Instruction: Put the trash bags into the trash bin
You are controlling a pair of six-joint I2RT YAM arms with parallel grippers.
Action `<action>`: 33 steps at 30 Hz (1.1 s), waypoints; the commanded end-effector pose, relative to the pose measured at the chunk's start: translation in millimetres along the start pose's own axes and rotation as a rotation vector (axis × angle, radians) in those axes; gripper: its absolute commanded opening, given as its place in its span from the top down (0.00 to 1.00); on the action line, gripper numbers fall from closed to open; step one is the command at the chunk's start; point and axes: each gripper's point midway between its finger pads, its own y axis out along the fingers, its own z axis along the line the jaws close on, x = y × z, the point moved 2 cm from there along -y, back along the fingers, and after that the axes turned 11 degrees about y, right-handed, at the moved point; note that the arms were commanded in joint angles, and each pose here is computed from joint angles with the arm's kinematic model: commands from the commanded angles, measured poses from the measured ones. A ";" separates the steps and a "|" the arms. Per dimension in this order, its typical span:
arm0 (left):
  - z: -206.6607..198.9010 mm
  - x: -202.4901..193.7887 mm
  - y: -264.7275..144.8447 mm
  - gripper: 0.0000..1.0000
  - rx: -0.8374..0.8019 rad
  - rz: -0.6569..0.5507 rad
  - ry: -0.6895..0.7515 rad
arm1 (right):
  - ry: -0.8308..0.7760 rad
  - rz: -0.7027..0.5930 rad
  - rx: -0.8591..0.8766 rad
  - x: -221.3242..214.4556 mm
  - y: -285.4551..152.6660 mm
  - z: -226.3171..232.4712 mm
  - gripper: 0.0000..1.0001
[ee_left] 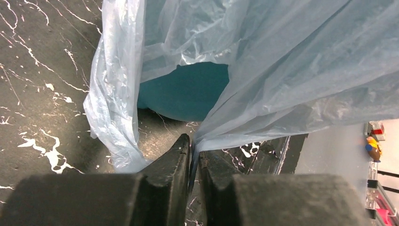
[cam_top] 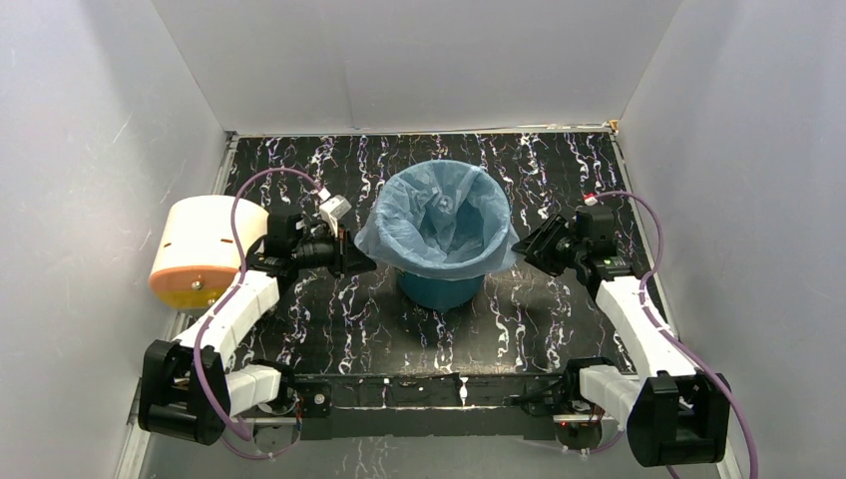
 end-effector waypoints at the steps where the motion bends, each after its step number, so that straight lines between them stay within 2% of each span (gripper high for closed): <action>1: -0.4 2.0 -1.6 0.84 0.015 -0.010 -0.008 | -0.135 -0.130 -0.002 29.1 -17.0 19.9 0.42; 2: -0.8 3.6 -2.2 0.79 0.020 -0.013 -0.010 | -0.164 -0.119 0.028 29.8 -18.1 28.0 0.41; 5: -2.2 11.8 -7.1 0.49 0.051 -0.029 -0.014 | -0.210 -0.035 0.108 27.1 -12.6 49.0 0.40; 6: -2.1 15.5 -9.5 0.42 0.072 -0.040 -0.011 | -0.212 -0.006 0.117 26.6 -8.5 52.1 0.39; 9: 0.2 23.8 -18.1 0.24 0.155 -0.076 -0.004 | -0.212 0.072 0.104 25.6 6.3 52.5 0.38; 12: 5.3 31.8 -29.5 0.16 0.260 -0.110 0.002 | -0.215 0.128 0.060 24.4 18.0 45.2 0.37; 15: 9.0 40.0 -40.6 0.13 0.353 -0.171 0.001 | -0.234 0.152 0.054 24.4 23.3 42.9 0.36; 17: 19.2 47.0 -53.7 0.13 0.479 -0.230 -0.015 | -0.240 0.149 0.051 26.1 23.6 43.3 0.36; 20: 38.0 55.0 -80.5 0.12 0.703 -0.372 -0.099 | -0.259 0.135 0.056 28.2 22.1 44.8 0.36; 22: 47.7 54.6 -84.0 0.12 0.764 -0.388 -0.157 | -0.272 0.127 0.057 29.7 20.5 45.8 0.35; 26: 63.7 48.7 -58.0 0.12 0.719 -0.236 -0.243 | -0.290 0.120 0.063 31.1 18.5 48.0 0.35; 30: 62.8 66.4 -28.8 0.12 0.550 -0.275 -0.258 | -0.285 0.132 0.059 29.7 18.9 47.4 0.34; 33: 66.4 65.4 -13.1 0.12 0.478 -0.236 -0.278 | -0.282 0.147 0.068 27.9 17.7 49.0 0.34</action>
